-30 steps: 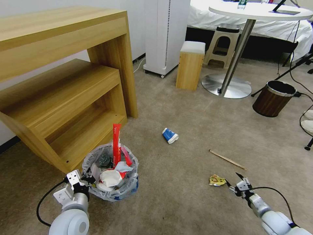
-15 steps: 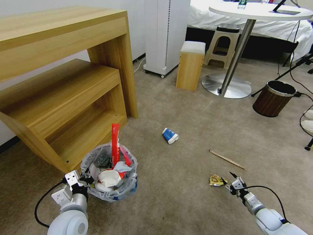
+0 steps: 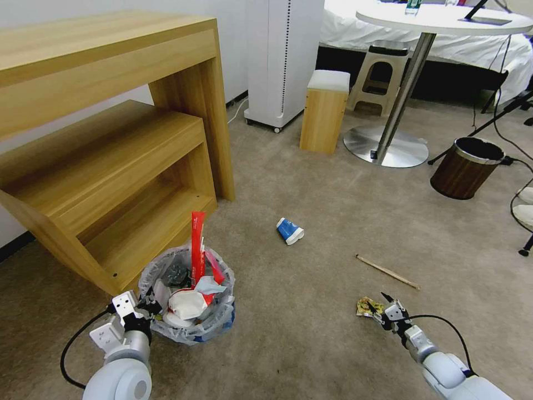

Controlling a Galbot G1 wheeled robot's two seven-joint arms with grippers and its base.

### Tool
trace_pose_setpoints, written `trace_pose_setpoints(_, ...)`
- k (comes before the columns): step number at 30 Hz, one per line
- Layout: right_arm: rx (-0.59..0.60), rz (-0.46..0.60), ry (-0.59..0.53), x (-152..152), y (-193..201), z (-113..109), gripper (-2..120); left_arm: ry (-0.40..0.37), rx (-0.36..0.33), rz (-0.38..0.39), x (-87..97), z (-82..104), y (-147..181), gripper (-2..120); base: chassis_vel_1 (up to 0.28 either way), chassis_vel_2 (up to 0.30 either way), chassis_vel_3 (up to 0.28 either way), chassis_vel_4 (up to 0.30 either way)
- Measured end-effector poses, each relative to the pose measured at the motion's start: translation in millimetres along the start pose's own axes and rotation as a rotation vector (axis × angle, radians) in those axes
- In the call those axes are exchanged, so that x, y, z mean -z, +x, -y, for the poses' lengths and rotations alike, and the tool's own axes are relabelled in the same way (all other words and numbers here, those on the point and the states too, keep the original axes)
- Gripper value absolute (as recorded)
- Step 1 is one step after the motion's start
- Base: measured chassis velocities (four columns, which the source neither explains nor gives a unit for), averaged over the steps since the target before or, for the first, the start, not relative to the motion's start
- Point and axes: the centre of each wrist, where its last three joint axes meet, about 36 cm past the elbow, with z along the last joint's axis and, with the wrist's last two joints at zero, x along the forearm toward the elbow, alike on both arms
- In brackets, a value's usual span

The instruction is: Pick up the trash bin and place the garbage on the floor into it.

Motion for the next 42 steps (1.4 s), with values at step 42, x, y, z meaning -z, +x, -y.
trace_pose_setpoints(42, 0.04, -0.03, 0.041, -12, -23, -16, 14, 0.008, -0.016, 0.007, 4.6, 5.8, -3, 1, 0.0, 0.0, 0.0, 0.0)
